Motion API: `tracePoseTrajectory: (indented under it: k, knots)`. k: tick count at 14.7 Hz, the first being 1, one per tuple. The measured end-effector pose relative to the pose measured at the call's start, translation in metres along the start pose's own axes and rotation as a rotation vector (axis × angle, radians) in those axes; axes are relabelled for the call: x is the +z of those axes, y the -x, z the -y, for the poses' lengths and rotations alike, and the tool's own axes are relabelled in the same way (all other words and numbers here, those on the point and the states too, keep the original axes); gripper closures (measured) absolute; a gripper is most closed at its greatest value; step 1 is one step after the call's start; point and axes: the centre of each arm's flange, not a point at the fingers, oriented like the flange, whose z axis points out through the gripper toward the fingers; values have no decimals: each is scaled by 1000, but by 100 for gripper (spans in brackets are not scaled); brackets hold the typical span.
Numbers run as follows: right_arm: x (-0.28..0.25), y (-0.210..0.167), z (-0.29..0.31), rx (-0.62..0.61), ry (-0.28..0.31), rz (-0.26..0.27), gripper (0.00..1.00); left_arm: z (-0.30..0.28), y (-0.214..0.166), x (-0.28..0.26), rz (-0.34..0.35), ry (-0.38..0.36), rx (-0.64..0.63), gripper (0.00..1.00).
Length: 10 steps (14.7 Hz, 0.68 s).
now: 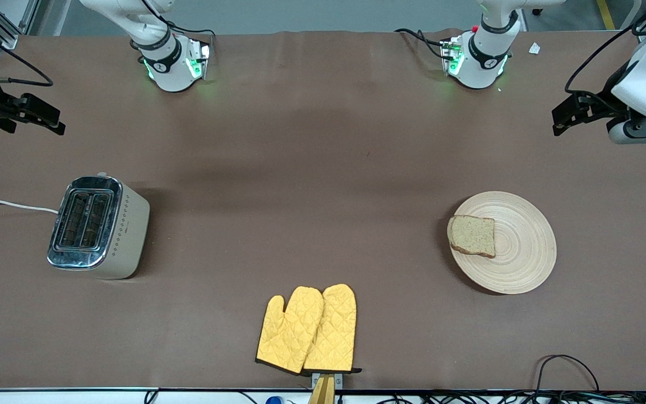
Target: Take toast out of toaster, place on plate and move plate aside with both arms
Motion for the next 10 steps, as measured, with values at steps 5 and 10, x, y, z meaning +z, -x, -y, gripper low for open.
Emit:
tracePoseTrajectory:
  k: [5,10]
  knots:
    - [-1,-2,-14,-43,-2,-14,0,2,3,-2,-3,-1,1,0]
    - [-1,-3,-15,-49,-3,-14,0,28,2,-10,-17,4,34,0]
